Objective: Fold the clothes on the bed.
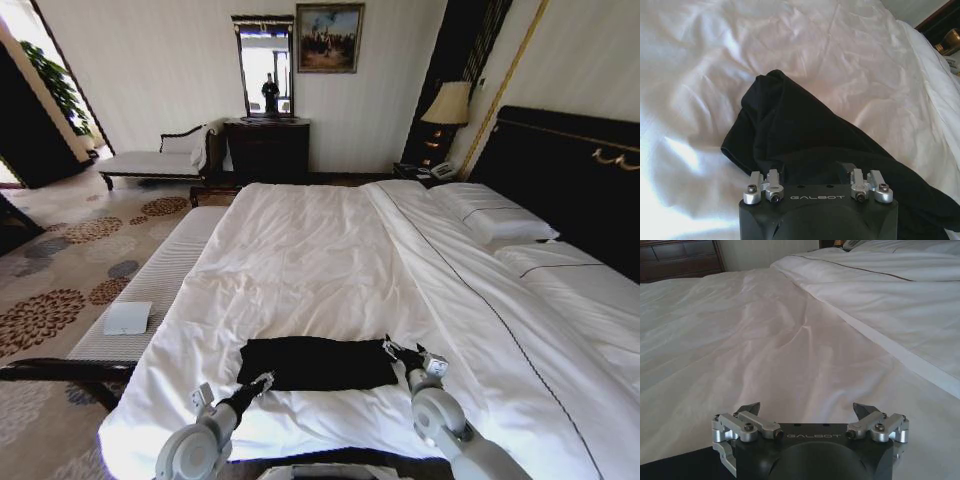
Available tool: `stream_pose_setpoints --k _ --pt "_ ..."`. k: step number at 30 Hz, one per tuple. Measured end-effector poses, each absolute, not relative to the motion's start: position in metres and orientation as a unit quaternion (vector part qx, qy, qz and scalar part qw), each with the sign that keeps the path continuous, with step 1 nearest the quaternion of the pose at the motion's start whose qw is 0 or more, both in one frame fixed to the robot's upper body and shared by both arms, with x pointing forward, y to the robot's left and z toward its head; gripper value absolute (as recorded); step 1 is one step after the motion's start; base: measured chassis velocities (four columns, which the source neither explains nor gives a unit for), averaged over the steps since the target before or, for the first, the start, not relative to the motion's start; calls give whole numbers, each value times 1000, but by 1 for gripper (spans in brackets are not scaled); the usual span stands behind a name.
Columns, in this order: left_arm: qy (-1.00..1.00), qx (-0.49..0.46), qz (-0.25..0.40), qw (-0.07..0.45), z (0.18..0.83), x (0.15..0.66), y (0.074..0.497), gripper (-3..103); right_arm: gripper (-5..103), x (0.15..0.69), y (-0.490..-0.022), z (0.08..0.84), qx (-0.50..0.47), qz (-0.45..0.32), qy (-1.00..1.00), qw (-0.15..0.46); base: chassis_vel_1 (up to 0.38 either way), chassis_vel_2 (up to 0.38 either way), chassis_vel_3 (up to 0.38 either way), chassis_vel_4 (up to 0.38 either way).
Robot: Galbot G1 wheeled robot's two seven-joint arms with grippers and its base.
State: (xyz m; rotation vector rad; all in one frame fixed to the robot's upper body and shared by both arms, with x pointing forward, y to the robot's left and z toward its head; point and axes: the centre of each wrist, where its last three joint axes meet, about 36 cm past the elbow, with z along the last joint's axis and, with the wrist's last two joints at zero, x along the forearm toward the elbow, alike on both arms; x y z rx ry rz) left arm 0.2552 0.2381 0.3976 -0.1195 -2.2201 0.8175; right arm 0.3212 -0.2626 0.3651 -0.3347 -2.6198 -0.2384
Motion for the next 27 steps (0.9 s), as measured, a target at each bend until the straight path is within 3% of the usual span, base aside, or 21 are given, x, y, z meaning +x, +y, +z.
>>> stream_pose_setpoints --k 4,7,10,12,15,27 --pt "-870 -46 312 380 401 254 243 39 100 323 -261 365 -122 -87 -958 244 0 0 0 0" --pt "-871 -45 304 382 403 255 246 34 100 324 -261 365 -122 -87 -958 244 0 0 0 0" --pt "-879 -44 283 382 408 260 257 18 100 324 -262 363 -125 -87 -957 246 0 0 0 0" --pt "-880 -44 279 381 409 261 259 18 100 324 -262 362 -125 -87 -957 246 0 0 0 0" --pt "-884 -52 266 380 414 266 268 3 100 324 -265 358 -132 -91 -956 246 0 0 0 0" --pt "-894 -73 200 394 422 274 299 0 100 329 -280 355 -155 -163 -945 237 0 0 0 0"
